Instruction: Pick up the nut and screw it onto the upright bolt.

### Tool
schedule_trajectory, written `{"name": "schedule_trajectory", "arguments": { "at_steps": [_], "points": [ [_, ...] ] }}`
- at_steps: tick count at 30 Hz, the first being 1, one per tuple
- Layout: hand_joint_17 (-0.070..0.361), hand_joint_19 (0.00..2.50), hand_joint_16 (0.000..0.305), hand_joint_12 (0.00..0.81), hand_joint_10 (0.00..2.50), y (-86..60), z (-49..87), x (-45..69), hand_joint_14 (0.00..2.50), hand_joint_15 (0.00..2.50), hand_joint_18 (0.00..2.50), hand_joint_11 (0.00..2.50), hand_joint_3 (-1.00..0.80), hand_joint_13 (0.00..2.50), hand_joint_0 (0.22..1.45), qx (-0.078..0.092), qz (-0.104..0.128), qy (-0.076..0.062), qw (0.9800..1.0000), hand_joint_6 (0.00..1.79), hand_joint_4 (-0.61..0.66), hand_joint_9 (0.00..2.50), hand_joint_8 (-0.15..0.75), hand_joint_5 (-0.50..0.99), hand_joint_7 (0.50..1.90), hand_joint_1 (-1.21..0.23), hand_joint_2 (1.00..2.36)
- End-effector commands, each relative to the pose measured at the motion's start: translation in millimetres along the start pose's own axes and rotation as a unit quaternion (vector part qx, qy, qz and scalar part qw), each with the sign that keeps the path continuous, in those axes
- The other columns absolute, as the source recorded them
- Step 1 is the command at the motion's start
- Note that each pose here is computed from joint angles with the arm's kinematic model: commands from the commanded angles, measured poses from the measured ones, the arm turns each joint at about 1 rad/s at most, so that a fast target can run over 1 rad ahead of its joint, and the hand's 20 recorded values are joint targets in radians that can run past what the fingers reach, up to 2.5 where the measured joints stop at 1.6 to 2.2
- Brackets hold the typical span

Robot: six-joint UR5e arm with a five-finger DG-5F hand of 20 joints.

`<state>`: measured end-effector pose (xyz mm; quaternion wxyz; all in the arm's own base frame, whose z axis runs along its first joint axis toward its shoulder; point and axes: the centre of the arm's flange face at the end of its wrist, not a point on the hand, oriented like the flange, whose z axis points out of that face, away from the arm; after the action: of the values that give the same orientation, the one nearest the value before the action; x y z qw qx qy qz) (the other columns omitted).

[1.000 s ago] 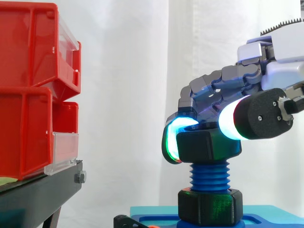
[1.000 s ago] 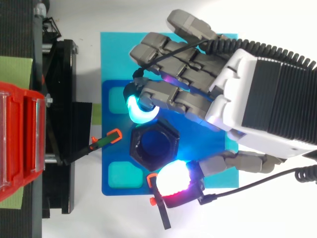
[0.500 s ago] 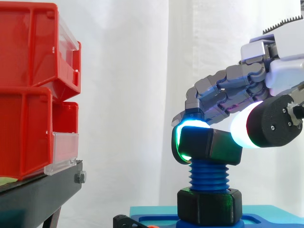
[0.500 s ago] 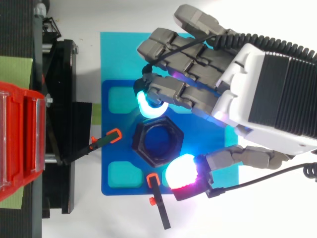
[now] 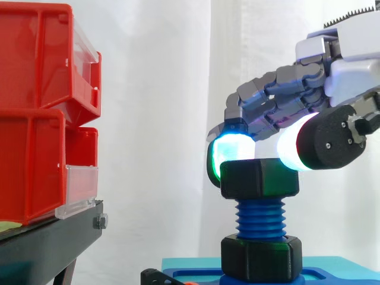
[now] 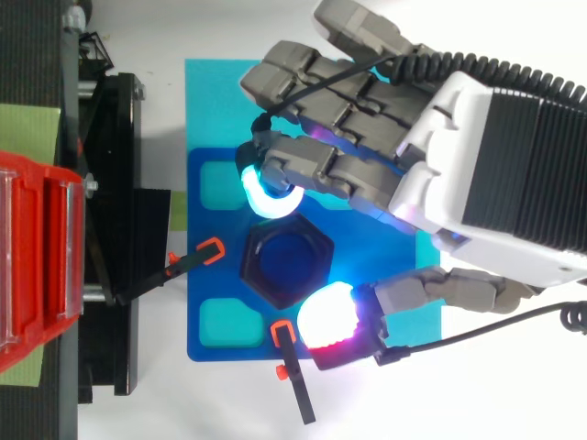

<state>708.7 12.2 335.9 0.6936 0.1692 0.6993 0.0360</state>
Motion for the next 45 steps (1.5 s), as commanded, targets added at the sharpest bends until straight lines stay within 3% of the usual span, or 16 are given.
{"name": "schedule_trajectory", "arguments": {
  "at_steps": [1,12,17,19,22,33,37,45],
  "points": [
    [0.091,0.00,0.041,0.313,0.00,-1.4,2.3,-2.5,0.00,0.00,0.00,0.00,-0.50,0.14,0.55,-0.001,-0.002,-0.009,1.0000,0.50,0.24,0.26,0.257,-0.16,1.18,-0.66,1.00],
    [0.092,0.00,0.041,0.314,0.00,-3.2,3.4,-2.4,0.00,0.00,0.00,0.00,-0.50,0.14,0.55,-0.001,-0.005,-0.010,0.9999,0.50,0.24,0.26,0.258,-0.16,1.18,-0.66,1.00],
    [0.097,0.00,0.043,0.324,0.00,-3.2,3.4,-2.4,0.00,0.00,0.00,0.00,-0.50,0.14,0.52,-0.001,-0.005,-0.010,0.9999,0.50,0.25,0.24,0.260,-0.18,1.05,-0.65,1.00],
    [0.105,0.00,0.046,0.334,0.00,-4.0,3.9,-3.0,0.00,0.00,0.00,0.00,-0.50,0.10,0.49,0.000,-0.004,-0.012,0.9999,0.50,0.24,0.23,0.265,-0.19,0.89,-0.59,1.00],
    [0.115,0.00,0.051,0.344,0.00,-2.4,4.3,-3.2,0.00,0.00,0.00,0.00,-0.50,0.03,0.46,-0.002,-0.003,-0.015,0.9999,0.50,0.22,0.16,0.252,-0.20,0.79,-0.47,1.00],
    [0.128,0.00,0.057,0.354,0.00,3.7,5.8,-4.5,0.00,0.00,0.00,0.00,-0.50,0.00,0.44,-0.008,0.002,-0.025,0.9996,0.50,0.15,0.04,0.220,-0.21,0.68,-0.02,1.00],
    [0.128,0.00,0.057,0.351,0.00,10.0,6.5,-4.3,0.00,0.00,0.00,0.00,-0.50,0.00,0.45,-0.014,0.001,-0.034,0.9993,0.50,0.12,0.03,0.212,-0.20,0.66,0.06,1.00],
    [0.124,0.00,0.055,0.343,0.00,19.5,5.6,0.2,0.00,0.00,0.00,0.00,-0.50,0.00,0.46,-0.026,-0.001,-0.032,0.9991,0.50,0.12,0.12,0.206,-0.17,0.68,0.05,1.00]
  ]
}}
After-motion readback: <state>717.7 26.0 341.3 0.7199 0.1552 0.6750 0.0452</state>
